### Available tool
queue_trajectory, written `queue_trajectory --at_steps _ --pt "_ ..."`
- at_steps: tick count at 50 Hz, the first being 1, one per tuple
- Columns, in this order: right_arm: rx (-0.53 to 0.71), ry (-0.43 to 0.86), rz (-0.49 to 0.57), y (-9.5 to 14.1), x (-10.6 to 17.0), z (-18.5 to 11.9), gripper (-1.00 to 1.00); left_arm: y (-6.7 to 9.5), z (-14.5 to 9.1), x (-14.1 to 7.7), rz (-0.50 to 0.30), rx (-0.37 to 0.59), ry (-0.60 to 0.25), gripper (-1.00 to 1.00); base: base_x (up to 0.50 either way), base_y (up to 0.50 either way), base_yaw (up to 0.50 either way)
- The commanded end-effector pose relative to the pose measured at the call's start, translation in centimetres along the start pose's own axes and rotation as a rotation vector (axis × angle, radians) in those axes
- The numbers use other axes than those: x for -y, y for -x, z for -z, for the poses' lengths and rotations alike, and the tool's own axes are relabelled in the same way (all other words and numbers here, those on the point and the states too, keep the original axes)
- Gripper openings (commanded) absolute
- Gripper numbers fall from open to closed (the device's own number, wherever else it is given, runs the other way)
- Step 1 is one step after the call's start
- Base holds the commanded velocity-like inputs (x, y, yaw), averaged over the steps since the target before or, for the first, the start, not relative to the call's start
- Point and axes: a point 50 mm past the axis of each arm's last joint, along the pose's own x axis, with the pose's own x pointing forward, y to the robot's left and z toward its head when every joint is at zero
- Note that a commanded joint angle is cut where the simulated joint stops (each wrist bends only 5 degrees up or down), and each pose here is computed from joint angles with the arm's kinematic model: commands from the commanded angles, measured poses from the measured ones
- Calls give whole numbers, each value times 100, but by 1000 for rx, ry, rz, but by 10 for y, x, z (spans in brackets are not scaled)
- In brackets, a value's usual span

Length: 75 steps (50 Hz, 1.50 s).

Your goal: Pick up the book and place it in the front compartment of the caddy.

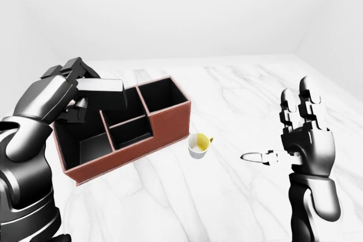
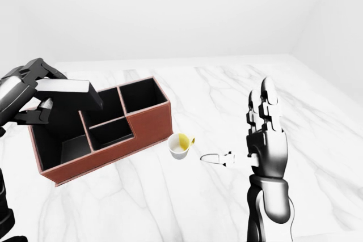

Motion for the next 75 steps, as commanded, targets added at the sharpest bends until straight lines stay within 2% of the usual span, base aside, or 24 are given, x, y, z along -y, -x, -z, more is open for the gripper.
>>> queue_trajectory --at_steps 1,2,4,8,13,16,21,26,29,33,34,43,63,70,75 --pt "48 7 1 3 -2 -13 100 -6 2 2 -22 11 49 -100 0 0 0" --pt "52 9 2 3 -2 -14 100 -8 4 5 -22 4 61 -100 0 0 0" --pt "52 10 4 3 -1 -14 100 -11 -3 -4 -16 27 20 -100 0 0 0" --pt "45 10 4 3 -2 -12 100 -13 -6 -6 -17 38 15 -100 0 0 0" --pt "39 9 3 3 -2 -10 100 -14 -6 -2 -15 36 27 -100 0 0 0" --pt "30 9 1 3 -1 -9 100 -15 -2 8 2 17 41 -100 0 0 0" --pt "28 9 2 3 -1 -8 100 -16 -1 5 -11 18 58 -100 0 0 0" --pt "46 12 4 3 1 -12 100 -19 11 16 -20 -27 94 -100 0 0 0" --pt "49 16 7 4 3 -13 100 -16 19 30 -20 -60 142 -100 0 0 0" --pt "55 18 9 3 3 -14 100 -21 12 18 -24 -29 105 -100 0 0 0" --pt "57 17 7 3 2 -15 100 -20 18 26 -29 -51 137 -100 0 0 0" --pt "59 18 4 2 2 -14 100 -21 22 34 -44 -68 172 -100 0 0 0" --pt "9 16 2 3 3 -4 100 -28 13 28 -99 -37 163 -100 0 0 0" --pt "4 15 3 3 2 -3 100 -31 1 20 -120 9 150 -100 0 0 0" --pt "2 19 7 3 4 -3 100 -35 2 23 -117 6 165 -100 0 0 0"
